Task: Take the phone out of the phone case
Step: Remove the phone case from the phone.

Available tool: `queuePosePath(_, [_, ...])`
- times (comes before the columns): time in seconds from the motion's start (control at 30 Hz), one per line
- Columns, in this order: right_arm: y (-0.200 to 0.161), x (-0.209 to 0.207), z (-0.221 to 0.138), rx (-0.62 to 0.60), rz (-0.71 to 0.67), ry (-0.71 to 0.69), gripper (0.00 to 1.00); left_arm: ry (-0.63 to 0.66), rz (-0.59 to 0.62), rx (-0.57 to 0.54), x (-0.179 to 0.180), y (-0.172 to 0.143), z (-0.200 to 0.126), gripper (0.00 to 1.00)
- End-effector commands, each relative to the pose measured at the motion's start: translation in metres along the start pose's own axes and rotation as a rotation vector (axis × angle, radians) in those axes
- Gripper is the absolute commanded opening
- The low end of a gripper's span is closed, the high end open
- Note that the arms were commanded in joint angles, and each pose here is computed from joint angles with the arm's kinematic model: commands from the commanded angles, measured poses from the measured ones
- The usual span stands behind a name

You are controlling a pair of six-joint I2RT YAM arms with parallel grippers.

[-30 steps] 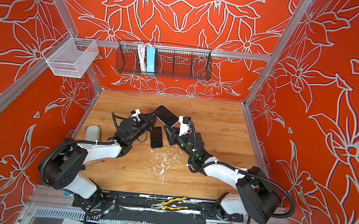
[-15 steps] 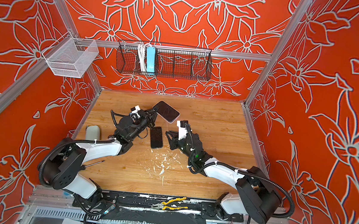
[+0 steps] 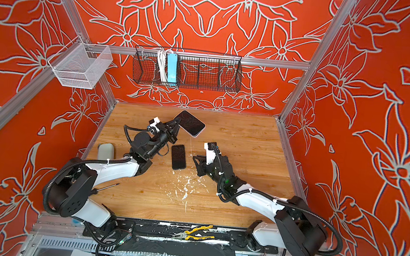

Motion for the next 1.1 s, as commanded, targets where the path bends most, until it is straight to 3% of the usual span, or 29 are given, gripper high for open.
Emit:
queuePosePath(0.0, [0.006,0.001,-0.014,0.012,0.015,0.007,0.24,-0.121,0.014,0.034,-0.032,-0.009,0.0,0.0])
queuePosePath(0.27, [0.019,0.003,-0.035,0.09,0.078,0.078,0.26,-0.066,0.089,0.089,-0.016,-0.015,0.001,0.0])
queuePosePath(0.43, [0.027,0.007,-0.045,0.16,0.03,0.093,0.28,-0.02,0.121,0.184,-0.004,-0.024,0.008,0.0])
queuePosePath(0.77, [0.039,0.0,-0.056,0.181,0.0,0.084,0.28,0.074,0.29,0.2,-0.004,-0.023,-0.002,0.0])
queuePosePath(1.07, [0.054,-0.01,-0.058,0.18,-0.012,0.075,0.38,0.231,0.577,0.244,-0.012,-0.022,-0.016,0.0])
Point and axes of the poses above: each gripper's point midway between its finger pads, its own z axis out along the fingers, its own x axis along the line the jaws close on, y = z × x, the point moved 2 cm from there along -z, back along the fingers, and after that the axes turned 4 degrees about z, right-handed, at the moved point
